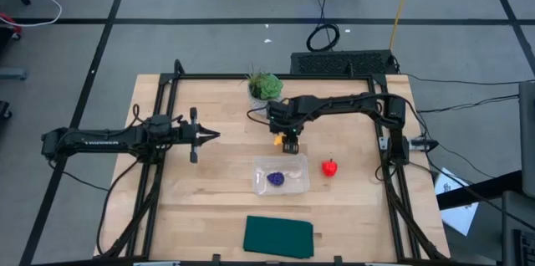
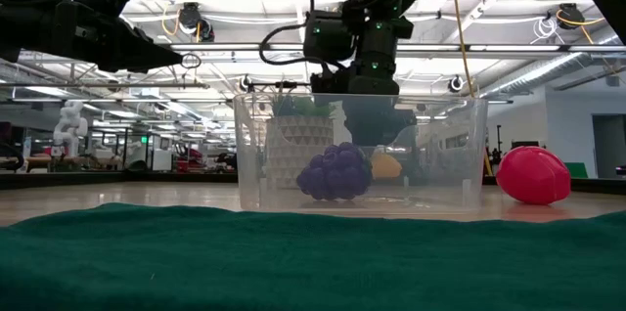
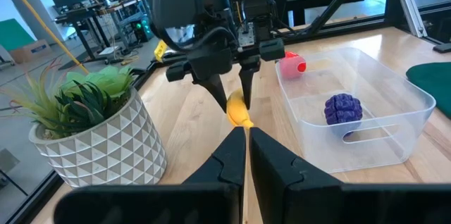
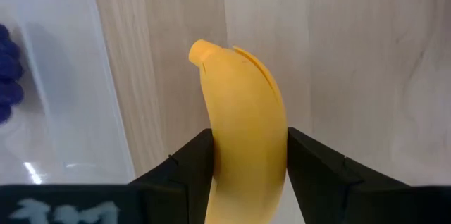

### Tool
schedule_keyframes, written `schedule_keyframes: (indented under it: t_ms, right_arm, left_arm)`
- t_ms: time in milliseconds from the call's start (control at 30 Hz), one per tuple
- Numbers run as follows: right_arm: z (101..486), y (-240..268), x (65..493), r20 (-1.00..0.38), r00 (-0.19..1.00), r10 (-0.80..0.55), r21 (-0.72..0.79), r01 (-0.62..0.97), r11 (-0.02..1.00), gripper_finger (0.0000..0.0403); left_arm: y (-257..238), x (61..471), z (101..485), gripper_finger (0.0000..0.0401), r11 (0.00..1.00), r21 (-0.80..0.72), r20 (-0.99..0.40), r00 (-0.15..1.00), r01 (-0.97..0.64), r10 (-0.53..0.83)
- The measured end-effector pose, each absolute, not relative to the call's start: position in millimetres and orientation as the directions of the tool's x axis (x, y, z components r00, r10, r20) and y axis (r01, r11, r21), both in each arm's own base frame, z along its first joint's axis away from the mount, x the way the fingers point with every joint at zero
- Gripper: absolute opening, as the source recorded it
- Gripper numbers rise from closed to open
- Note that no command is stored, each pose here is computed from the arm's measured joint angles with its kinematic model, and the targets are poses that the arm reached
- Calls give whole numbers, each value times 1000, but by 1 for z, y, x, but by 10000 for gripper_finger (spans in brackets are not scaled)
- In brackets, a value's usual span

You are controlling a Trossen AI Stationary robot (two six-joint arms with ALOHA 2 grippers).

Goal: Pick and placing Produce into tupperware
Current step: Put the banana into the transparent bin

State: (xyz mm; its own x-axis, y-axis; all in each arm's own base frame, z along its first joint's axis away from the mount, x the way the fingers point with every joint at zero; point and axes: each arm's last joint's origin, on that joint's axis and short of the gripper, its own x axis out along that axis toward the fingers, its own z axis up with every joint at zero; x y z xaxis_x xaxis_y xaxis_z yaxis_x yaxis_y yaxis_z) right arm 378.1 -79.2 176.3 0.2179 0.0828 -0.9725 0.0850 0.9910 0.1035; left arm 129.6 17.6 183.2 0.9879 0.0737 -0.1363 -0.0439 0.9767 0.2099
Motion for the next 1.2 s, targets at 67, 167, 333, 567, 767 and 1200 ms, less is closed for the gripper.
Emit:
schedule_keyframes:
  t_ms: [67, 167, 333, 567, 767, 1200]
  right_arm:
    - [181, -79, 381, -970, 231, 80, 102, 82, 991, 155]
    - [188, -80, 383, -969, 232, 80, 101, 81, 992, 155]
    - [200, -80, 386, -968, 237, 79, 99, 73, 992, 155]
    - [217, -79, 389, -967, 240, 79, 96, 62, 993, 155]
    - [232, -73, 392, -968, 239, 83, 95, 39, 995, 155]
    - [257, -66, 395, -964, 251, 85, 88, -3, 996, 155]
  left_arm:
    - [18, 130, 183, 26, 977, 210, -136, 988, -44, 74]
    - [18, 130, 183, 26, 977, 210, -136, 988, -44, 74]
    - [18, 130, 183, 26, 977, 210, -136, 988, -44, 73]
    - [18, 130, 183, 26, 977, 210, -136, 988, -44, 73]
    - [18, 130, 183, 26, 977, 210, -136, 988, -44, 74]
    - [18, 130, 183, 26, 977, 210, -136, 988, -44, 74]
